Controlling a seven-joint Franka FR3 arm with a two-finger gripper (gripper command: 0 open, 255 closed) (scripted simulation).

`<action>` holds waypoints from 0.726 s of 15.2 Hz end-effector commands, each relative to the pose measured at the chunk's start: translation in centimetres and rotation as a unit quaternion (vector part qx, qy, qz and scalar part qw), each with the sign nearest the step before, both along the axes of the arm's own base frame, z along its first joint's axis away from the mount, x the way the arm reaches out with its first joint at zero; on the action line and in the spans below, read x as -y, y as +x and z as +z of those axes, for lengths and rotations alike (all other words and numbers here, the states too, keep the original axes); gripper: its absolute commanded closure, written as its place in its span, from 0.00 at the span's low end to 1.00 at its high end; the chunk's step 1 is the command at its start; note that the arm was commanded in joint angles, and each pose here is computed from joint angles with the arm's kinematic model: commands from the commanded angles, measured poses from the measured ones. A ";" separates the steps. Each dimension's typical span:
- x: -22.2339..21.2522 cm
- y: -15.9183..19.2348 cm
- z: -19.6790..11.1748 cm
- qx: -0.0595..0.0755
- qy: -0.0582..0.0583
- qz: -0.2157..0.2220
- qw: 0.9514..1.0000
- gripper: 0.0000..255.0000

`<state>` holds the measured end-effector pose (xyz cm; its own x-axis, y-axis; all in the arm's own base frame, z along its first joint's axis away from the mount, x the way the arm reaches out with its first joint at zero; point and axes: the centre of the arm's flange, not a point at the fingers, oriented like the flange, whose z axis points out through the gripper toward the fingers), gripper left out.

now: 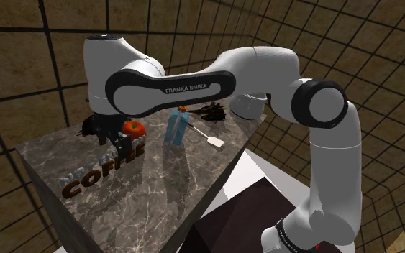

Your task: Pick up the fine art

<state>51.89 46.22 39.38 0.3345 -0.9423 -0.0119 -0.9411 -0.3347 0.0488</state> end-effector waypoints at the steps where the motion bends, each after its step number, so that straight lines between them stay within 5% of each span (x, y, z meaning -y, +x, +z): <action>1: -0.2 0.5 -1.1 0.000 0.000 -0.006 1.000 0.00; 8: -0.2 0.5 -4.1 0.000 0.000 -0.006 1.000 0.00; 9: -0.2 0.5 -4.0 0.000 0.000 -0.006 1.000 1.00; 11: -0.2 0.5 -4.1 0.000 0.000 -0.006 1.000 1.00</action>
